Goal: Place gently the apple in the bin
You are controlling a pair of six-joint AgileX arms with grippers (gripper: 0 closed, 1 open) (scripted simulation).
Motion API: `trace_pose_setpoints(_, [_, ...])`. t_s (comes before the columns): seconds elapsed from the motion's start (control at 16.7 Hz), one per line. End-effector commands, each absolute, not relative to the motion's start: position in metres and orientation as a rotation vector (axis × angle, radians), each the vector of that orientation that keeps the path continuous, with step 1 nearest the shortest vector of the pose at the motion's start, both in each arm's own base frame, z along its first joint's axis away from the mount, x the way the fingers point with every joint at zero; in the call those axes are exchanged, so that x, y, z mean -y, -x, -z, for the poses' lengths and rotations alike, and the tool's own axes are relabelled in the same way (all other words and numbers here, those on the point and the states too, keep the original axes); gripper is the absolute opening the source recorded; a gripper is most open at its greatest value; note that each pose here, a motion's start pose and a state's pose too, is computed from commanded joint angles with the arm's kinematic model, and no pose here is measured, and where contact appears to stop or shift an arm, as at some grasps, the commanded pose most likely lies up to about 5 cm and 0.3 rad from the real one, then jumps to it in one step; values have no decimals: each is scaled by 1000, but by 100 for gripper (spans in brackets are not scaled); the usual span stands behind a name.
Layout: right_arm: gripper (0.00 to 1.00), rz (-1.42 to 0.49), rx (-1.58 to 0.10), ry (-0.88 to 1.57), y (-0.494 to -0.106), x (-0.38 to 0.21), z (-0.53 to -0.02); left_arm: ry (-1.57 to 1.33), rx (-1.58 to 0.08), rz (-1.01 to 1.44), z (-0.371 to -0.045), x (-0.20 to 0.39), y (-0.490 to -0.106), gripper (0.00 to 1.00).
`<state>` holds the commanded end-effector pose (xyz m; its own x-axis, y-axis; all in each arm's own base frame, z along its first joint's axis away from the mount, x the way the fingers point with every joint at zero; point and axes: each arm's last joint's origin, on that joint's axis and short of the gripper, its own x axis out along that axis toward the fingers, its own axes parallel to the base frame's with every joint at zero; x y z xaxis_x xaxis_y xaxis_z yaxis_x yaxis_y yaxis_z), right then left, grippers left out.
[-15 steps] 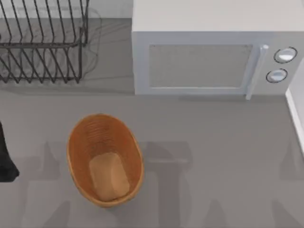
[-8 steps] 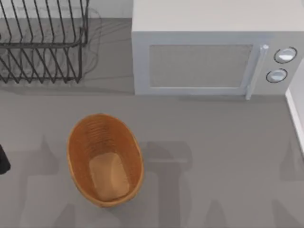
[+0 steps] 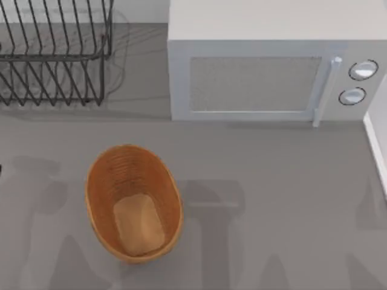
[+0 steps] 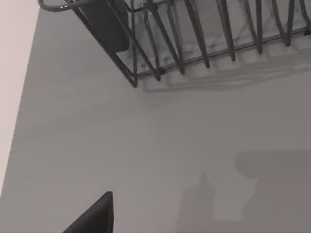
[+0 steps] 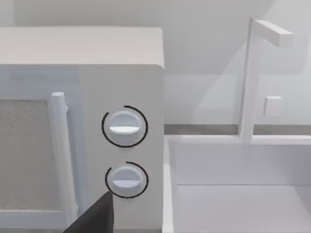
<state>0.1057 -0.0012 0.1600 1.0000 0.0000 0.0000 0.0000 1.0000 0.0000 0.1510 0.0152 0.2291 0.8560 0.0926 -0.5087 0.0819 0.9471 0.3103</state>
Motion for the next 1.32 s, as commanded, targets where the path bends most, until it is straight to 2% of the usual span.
trace_pose_setpoints(0.36, [100,0,0,0,-106,1,-160,-478,-1005,152,-239,-41,-220,100])
trace_pose_setpoints(0.72, [100,0,0,0,-106,1,-160,-505,-1374,393,-211,-77,-285,100])
trace_pose_setpoints(1.02, [100,0,0,0,-106,1,-160,-475,-1535,548,-183,-99,-313,100])
trace_pose_setpoints(1.32, [100,0,0,0,-106,1,-160,-467,-1557,573,-178,-103,-317,100])
